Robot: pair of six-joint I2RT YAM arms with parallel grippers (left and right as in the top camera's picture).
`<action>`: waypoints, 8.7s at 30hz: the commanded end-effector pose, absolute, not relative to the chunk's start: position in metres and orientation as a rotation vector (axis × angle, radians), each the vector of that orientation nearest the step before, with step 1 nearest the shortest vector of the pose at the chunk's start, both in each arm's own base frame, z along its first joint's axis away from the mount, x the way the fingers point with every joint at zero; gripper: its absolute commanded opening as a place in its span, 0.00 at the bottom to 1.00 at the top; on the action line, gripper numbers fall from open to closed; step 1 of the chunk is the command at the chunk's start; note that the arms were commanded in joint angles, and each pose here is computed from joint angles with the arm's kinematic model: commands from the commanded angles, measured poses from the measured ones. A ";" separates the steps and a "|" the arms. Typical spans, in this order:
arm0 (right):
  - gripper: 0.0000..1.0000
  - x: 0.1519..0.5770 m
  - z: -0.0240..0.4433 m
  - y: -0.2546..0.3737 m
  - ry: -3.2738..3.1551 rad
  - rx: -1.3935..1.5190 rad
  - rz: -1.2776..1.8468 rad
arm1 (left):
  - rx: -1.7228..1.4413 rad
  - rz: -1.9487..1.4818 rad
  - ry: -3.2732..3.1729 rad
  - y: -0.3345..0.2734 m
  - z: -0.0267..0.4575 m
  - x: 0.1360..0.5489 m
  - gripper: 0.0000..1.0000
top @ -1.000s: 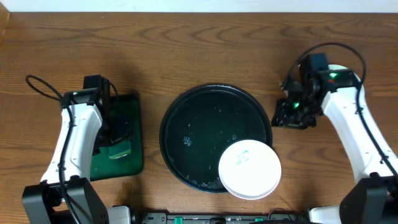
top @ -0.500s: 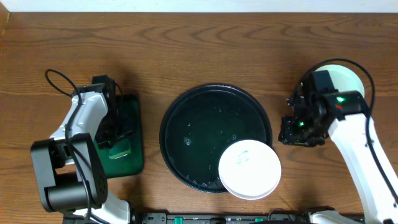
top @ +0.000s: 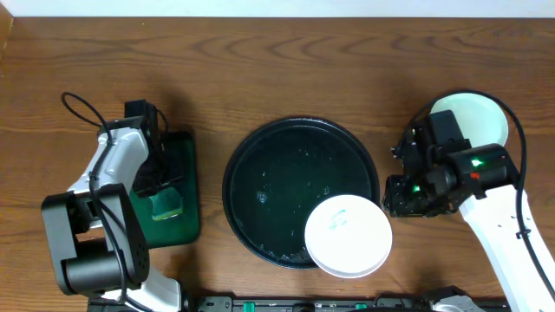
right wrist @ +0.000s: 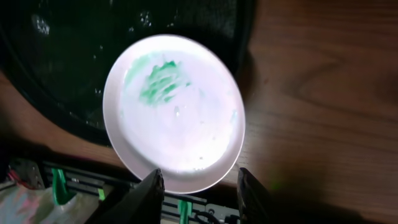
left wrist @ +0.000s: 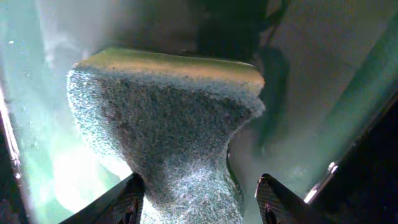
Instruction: Clean dirty plates on tray and stack at the side
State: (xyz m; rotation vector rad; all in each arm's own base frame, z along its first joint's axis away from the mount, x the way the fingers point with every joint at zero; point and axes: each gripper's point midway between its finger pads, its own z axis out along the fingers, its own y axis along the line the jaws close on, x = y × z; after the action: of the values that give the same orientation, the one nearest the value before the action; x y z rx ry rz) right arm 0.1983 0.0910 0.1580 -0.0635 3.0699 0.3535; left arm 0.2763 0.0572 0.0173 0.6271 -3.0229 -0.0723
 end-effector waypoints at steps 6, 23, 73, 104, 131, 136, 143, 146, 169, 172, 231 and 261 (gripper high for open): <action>0.34 0.186 0.159 0.106 3.089 -0.118 0.365 | 0.670 -0.009 -2.999 0.062 0.012 0.272 0.08; 0.19 0.179 0.158 0.113 3.097 -0.140 0.294 | 0.684 0.073 -3.013 0.056 0.024 0.282 0.07; 0.19 0.186 0.158 0.113 3.066 -0.132 0.282 | 0.651 0.153 -3.214 0.058 0.034 0.328 0.63; 0.19 0.181 0.158 0.113 3.089 -0.132 0.299 | 0.642 0.206 -3.136 0.051 0.007 0.325 0.25; 0.10 0.173 0.123 0.081 3.139 0.121 0.027 | 0.583 0.270 -3.571 0.031 0.161 0.331 0.07; 0.37 0.143 0.096 0.077 3.253 0.287 0.008 | 0.583 0.268 -3.559 0.031 0.159 0.328 0.07; 0.48 0.123 0.076 0.078 3.316 0.388 0.006 | 0.584 0.270 -3.565 0.031 0.160 0.330 0.07; 0.49 0.124 0.065 0.080 3.294 0.453 0.019 | 0.583 0.270 -3.571 0.031 0.160 0.331 0.07; 0.01 0.147 0.021 0.097 3.133 0.647 0.201 | 0.584 0.271 -3.578 0.032 0.161 0.332 0.07; 0.01 0.162 0.023 0.104 3.095 0.513 0.260 | 0.583 0.271 -3.577 0.032 0.161 0.332 0.07; 0.01 0.265 0.018 0.138 2.831 -0.181 0.264 | -0.246 1.098 -2.933 -0.271 0.095 0.265 0.07; 0.01 0.261 0.017 0.136 2.857 -0.127 0.257 | 0.030 0.866 -2.824 -0.297 -0.011 0.255 0.07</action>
State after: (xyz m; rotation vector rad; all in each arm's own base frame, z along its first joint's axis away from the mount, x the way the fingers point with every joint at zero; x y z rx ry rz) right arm 0.2588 0.1306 0.0134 -0.1295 2.8593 0.2392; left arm 0.2468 -0.3216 0.0180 -0.0719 -2.7411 1.0527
